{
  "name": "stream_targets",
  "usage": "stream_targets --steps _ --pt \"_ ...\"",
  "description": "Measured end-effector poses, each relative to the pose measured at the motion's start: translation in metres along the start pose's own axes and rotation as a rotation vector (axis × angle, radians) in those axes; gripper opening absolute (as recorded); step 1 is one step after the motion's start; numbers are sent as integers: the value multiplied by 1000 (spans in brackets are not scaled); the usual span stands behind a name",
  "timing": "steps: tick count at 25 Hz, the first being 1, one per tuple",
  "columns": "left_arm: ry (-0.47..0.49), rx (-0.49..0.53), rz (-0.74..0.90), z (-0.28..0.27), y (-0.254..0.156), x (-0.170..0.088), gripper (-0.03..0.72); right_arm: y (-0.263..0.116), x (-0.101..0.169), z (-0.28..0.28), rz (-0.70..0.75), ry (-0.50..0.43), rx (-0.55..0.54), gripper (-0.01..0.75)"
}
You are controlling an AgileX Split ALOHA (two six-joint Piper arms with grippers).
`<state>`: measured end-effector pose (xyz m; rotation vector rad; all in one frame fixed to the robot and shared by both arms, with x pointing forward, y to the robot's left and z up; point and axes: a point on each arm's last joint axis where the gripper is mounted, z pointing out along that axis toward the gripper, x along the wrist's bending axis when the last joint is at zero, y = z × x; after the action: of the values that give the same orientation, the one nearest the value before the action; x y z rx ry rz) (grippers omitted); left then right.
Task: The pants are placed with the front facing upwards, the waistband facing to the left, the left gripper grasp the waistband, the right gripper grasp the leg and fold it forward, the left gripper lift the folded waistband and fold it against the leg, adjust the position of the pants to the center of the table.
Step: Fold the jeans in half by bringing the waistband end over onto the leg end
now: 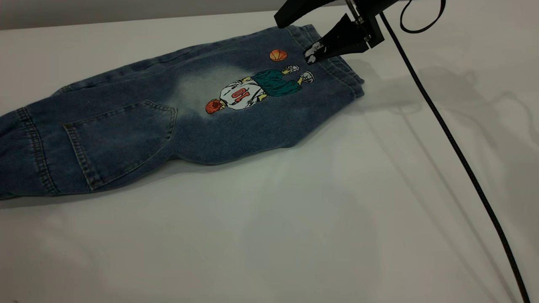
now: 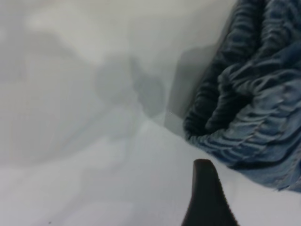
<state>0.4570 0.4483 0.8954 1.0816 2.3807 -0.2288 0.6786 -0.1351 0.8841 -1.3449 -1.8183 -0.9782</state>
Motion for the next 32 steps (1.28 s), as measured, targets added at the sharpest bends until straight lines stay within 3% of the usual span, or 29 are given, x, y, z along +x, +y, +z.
stream_targets --steps 6,16,25,28,32 --pt "-2 24 111 20 8 1 417 0 0 0 2 4 -4 547" --pt "93 -45 324 25 30 -17 417 1 0 0 3 6 -6 547" --pt "-9 131 390 52 32 -27 417 1 1 0 8 16 -15 547" --pt "35 153 425 60 31 -28 417 1 1 0 7 16 -15 547" --pt "91 96 448 65 37 -30 417 1 1 0 6 15 -15 547"
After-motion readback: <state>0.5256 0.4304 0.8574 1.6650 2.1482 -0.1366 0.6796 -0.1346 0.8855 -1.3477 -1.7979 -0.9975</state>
